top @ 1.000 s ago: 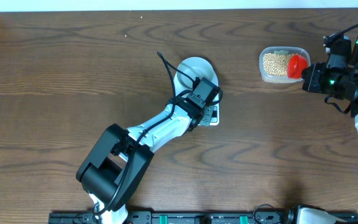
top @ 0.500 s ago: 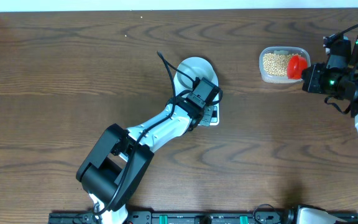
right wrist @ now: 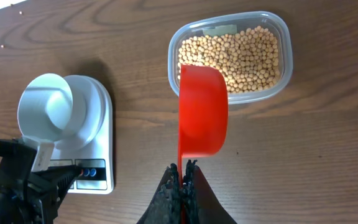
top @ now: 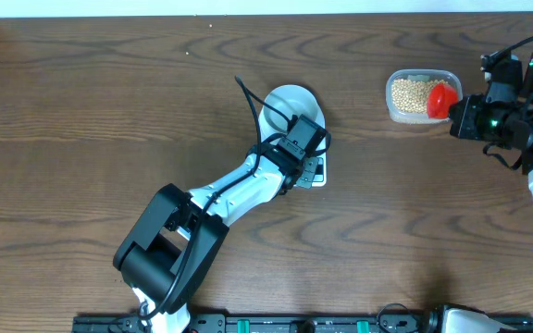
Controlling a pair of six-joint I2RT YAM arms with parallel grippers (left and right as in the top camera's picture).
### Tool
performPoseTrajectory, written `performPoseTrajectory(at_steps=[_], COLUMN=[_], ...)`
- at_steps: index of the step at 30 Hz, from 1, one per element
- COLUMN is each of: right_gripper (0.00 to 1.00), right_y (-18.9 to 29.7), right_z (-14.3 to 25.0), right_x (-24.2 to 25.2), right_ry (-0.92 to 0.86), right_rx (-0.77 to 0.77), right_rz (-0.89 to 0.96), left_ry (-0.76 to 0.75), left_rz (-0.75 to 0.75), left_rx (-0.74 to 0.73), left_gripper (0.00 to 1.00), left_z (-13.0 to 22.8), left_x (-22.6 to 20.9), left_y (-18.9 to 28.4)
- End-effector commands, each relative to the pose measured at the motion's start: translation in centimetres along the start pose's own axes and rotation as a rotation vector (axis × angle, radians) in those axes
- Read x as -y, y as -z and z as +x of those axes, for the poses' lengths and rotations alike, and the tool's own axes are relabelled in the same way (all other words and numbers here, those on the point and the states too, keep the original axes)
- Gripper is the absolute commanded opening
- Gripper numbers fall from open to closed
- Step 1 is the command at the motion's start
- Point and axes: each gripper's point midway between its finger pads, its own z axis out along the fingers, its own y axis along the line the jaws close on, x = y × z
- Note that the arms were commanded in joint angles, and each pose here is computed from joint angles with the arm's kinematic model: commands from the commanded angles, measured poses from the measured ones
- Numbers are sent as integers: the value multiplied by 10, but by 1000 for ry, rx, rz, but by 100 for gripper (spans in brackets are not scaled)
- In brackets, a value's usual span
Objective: Scoop item into bowl and weigh 50g on scale
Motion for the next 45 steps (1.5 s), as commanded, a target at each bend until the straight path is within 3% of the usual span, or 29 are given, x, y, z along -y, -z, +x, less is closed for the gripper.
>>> performPoseTrajectory(at_steps=[1,28,45], right_gripper=[1,1,1], right_y=[3,3,3], right_z=[-5,-3,-7], right_x=[-1,-1,-2], right_ry=[14,12,17], right_rx=[12,4,18], right_rz=[1,1,-3], left_ry=[-70,-8,-8], left_rz=[13,72,126], left_rx=[-97,-116,92], left_gripper=[7,7,7], left_z=[26,24,-25], left_x=[-2,-9,-2], left_y=[-18,-24,86])
